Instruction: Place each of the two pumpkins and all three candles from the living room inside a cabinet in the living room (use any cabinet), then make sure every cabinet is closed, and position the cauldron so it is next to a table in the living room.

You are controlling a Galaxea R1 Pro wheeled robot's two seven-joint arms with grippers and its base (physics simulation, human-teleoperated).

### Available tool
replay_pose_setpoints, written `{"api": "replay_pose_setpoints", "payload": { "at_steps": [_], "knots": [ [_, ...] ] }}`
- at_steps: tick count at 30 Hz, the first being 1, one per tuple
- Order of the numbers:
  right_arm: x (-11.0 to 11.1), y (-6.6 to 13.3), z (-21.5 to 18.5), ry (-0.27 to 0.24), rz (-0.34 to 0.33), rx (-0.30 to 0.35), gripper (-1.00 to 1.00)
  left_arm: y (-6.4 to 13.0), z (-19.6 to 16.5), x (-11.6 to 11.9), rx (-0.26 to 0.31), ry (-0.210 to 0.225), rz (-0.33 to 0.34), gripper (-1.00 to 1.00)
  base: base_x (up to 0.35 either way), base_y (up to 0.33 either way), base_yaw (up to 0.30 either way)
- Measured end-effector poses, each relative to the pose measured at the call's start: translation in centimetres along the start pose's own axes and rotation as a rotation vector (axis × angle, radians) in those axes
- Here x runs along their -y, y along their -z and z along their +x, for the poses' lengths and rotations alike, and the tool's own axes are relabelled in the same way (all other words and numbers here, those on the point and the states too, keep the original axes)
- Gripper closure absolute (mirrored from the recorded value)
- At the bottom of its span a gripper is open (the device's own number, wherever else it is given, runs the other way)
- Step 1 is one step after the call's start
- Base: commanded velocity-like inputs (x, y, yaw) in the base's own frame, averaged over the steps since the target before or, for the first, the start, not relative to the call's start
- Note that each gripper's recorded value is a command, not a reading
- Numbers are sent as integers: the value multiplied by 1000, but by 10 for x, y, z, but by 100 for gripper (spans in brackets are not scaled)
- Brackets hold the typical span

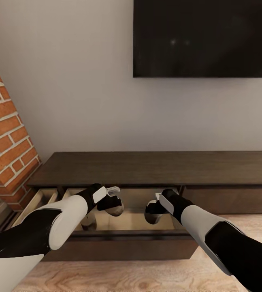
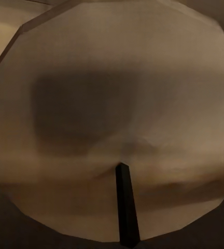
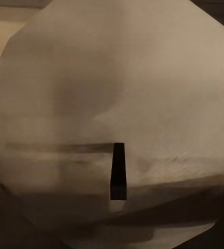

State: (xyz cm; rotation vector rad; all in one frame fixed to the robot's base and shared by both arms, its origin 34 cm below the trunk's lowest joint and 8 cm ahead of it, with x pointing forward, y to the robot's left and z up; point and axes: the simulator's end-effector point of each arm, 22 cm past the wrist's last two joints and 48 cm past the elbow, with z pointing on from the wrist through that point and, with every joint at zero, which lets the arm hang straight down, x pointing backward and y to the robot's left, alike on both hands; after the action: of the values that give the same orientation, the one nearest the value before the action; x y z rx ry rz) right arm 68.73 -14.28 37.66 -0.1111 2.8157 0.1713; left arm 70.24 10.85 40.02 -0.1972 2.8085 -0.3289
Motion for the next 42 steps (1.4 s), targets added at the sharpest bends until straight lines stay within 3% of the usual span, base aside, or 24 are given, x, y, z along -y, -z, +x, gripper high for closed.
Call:
{"api": "replay_pose_setpoints", "payload": {
  "at_steps": [33, 42],
  "knots": [
    [3, -27, 18, -7, -2, -52, 100, -27, 16, -8, -50, 10, -8, 100, 22, 0, 0],
    [3, -34, 24, -8, -4, -67, 100, -34, 21, -11, -64, 13, -10, 100, 163, -48, 0]
  ]
}}
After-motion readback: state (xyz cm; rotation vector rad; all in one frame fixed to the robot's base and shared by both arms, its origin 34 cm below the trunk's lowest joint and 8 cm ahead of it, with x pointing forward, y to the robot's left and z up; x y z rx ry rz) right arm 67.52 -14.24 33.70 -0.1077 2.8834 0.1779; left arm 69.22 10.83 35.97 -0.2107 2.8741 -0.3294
